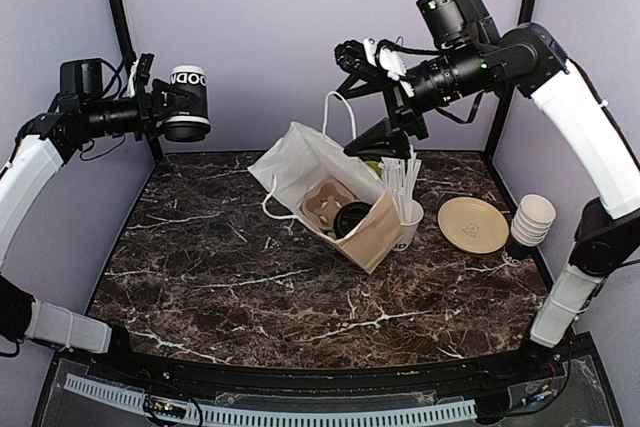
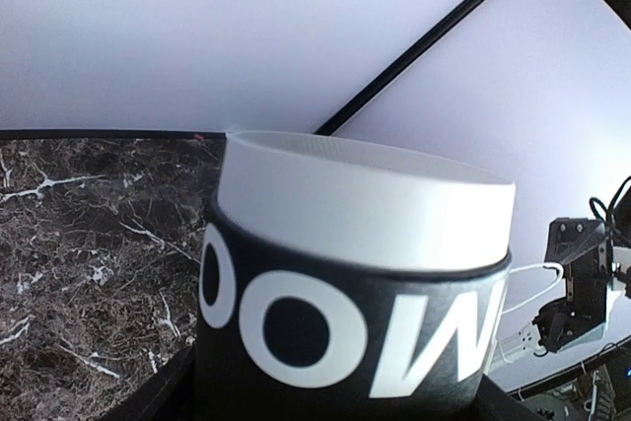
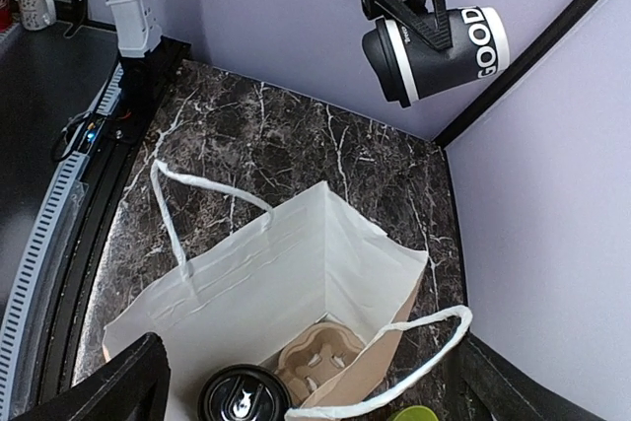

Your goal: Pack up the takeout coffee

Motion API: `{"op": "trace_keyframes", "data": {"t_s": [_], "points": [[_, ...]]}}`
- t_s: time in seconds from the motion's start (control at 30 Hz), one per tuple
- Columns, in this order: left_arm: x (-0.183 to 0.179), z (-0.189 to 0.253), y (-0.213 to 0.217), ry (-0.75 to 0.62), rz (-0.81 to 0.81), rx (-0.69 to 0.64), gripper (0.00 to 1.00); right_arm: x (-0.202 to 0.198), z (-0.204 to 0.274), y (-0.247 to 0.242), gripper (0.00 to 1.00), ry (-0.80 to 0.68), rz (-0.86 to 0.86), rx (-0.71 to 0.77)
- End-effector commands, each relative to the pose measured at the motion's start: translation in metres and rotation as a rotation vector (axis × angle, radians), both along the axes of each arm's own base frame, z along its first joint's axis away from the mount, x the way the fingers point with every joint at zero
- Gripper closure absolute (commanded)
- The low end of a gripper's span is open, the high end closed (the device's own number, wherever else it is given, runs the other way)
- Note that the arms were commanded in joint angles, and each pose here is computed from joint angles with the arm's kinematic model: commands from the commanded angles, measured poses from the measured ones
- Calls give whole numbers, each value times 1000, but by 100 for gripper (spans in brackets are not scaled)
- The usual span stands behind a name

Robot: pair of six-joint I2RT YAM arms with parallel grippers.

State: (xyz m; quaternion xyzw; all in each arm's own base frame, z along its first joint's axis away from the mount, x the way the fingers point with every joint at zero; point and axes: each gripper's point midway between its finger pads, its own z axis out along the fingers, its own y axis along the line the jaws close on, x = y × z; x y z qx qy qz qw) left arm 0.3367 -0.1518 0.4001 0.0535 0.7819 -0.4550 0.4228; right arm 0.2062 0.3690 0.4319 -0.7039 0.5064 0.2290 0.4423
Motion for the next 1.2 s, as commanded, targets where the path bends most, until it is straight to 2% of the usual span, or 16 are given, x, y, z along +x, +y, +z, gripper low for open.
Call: {"op": "trace_keyframes", "data": {"t_s": [0.0, 0.17, 0.27, 0.57, 0.77, 0.9, 1.0, 1.17], "points": [[-41, -16, -8, 7, -94, 66, 34, -23, 16, -16, 4, -37, 55, 39], [-50, -18, -8, 6, -101, 77, 35, -22, 27, -21, 4, -27, 1, 86], [-55, -15, -12, -1, -115, 86, 35, -31, 20, -21, 4, 18, 34, 86], [-62, -20, -11, 0, -111, 104, 36, -29, -73, -15, 7, 187, 43, -70], [-73, -20, -22, 4, -172, 92, 37, -11, -100, -43, 5, 142, -51, -165], [-90, -24, -40, 26, -276, 79, 37, -11, -125, -75, 3, 84, -63, -323], [-102, -32, -52, 44, -346, 78, 37, -21, -113, -86, 1, 64, -38, -327], [-127, -44, -78, 76, -482, 80, 39, -23, -72, -81, 1, 15, -17, -247]]}}
